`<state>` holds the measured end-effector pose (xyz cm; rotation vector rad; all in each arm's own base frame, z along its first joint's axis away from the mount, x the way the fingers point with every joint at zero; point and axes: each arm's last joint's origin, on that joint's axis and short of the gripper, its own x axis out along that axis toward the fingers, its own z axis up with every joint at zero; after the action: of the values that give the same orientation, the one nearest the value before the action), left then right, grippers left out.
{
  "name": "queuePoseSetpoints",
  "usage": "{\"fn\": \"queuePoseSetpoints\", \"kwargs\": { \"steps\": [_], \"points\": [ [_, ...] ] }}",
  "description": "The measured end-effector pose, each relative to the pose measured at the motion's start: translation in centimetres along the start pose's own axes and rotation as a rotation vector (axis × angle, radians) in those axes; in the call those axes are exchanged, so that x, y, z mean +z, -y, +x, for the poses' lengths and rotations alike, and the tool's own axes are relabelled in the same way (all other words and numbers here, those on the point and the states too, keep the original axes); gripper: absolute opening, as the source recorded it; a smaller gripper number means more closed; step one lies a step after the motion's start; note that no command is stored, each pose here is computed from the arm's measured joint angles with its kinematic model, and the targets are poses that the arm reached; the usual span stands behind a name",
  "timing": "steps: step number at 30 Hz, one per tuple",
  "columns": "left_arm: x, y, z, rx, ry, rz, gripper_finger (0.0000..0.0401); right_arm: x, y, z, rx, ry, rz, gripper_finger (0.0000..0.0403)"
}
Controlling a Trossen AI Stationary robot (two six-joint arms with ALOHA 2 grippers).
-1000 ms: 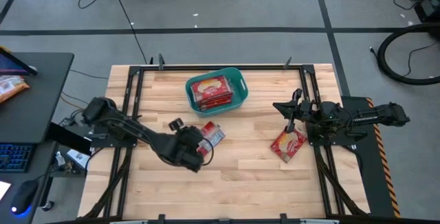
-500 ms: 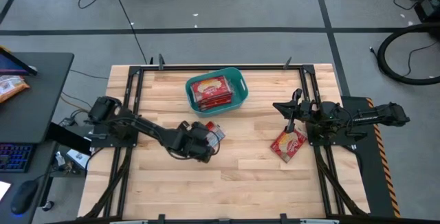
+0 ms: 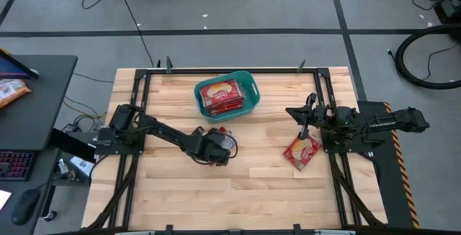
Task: Sort popcorn bags into baskets
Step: Put the bottom red popcorn bag into the green bin
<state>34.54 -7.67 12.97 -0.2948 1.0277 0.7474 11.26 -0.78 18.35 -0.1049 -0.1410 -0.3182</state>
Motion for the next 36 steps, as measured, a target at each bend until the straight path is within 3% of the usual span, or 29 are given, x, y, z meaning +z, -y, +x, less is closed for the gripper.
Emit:
{"fn": "queuePoseSetpoints", "kwargs": {
  "steps": [4,11,18,25,31,36],
  "points": [
    [0.0,0.0,0.0,-0.012,-0.013,0.016,0.0110,0.0,0.0,0.0,0.000,0.001,0.001,0.0020],
    [0.1,0.4,-0.1,-0.065,-0.030,0.054,0.0011,0.0,0.0,0.0,0.000,0.001,0.000,0.0020],
    [2.1,0.9,-2.5,-0.111,0.004,0.124,0.0004,0.0,0.0,0.0,0.000,0.000,0.000,0.0020],
    [5.1,0.7,-5.9,-0.047,0.102,0.196,0.0002,0.0,0.0,0.0,0.000,-0.003,-0.001,0.0020],
    [9.3,0.0,-8.2,-0.042,0.190,0.263,0.0001,-0.1,0.0,0.0,0.001,-0.006,-0.002,0.0020],
    [13.2,-2.3,-8.2,-0.019,0.200,0.340,0.0001,-0.1,0.0,0.0,0.001,-0.005,-0.002,0.0020]
  ]
}}
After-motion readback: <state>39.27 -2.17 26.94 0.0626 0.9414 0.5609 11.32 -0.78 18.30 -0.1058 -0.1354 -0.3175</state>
